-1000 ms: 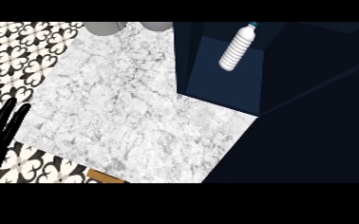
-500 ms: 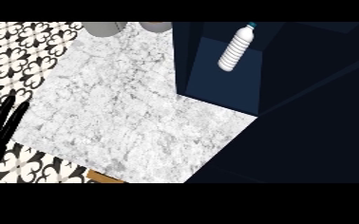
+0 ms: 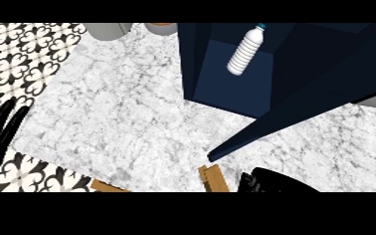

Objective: Pick up the bottled water, place it into the cabinet and close the cabinet

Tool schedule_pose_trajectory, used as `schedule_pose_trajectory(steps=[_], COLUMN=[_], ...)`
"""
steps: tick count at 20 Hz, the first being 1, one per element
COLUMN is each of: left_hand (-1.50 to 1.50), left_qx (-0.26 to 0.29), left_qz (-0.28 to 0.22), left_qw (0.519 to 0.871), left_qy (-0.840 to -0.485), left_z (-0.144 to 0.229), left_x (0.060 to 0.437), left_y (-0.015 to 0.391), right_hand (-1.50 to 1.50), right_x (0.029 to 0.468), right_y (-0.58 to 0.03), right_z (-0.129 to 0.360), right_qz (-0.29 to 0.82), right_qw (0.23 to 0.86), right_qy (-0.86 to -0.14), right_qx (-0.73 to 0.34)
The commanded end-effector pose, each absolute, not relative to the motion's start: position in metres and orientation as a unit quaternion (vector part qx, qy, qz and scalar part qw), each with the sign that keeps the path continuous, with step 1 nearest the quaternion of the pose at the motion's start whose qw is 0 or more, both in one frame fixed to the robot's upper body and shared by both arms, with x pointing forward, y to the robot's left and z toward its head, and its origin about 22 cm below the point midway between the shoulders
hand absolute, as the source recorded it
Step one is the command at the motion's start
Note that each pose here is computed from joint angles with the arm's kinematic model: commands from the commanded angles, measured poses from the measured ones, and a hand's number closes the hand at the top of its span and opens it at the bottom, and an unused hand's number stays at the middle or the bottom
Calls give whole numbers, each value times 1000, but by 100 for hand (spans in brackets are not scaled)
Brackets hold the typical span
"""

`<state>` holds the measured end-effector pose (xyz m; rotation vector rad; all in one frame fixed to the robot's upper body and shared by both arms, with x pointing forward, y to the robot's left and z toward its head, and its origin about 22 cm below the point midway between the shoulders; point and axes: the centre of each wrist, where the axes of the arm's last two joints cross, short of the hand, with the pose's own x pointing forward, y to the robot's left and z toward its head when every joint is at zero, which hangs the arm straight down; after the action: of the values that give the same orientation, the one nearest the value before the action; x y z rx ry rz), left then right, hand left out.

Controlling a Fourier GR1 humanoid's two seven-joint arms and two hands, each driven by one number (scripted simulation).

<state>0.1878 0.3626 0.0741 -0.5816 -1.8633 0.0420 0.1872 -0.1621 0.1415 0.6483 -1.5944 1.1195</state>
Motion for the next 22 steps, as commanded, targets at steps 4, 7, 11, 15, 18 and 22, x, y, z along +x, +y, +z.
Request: schedule_pose_trajectory(steps=[4, 7, 11, 15, 18, 22], left_hand=[-150, -150, -150, -150, -150, -150], left_qx=[-244, -243, -233, -235, -232, -240], left_qz=[21, 24, 40, 39, 45, 50], left_qw=[566, 562, 571, 565, 565, 571], left_qy=[-787, -790, -786, -790, -790, -784], left_z=[70, 71, 62, 64, 63, 57], left_x=[187, 189, 184, 184, 177, 177], left_y=[367, 369, 376, 375, 379, 378], right_hand=[150, 150, 150, 150, 150, 150], right_x=[243, 268, 301, 332, 356, 368], right_y=[-125, -97, -77, -67, -62, -54], right_z=[142, 153, 177, 188, 195, 203], right_qz=[430, 412, 348, 280, 252, 205], right_qw=[587, 603, 622, 650, 657, 665], right_qy=[-644, -645, -681, -695, -702, -711], right_qx=[236, 224, 169, 126, 109, 102])
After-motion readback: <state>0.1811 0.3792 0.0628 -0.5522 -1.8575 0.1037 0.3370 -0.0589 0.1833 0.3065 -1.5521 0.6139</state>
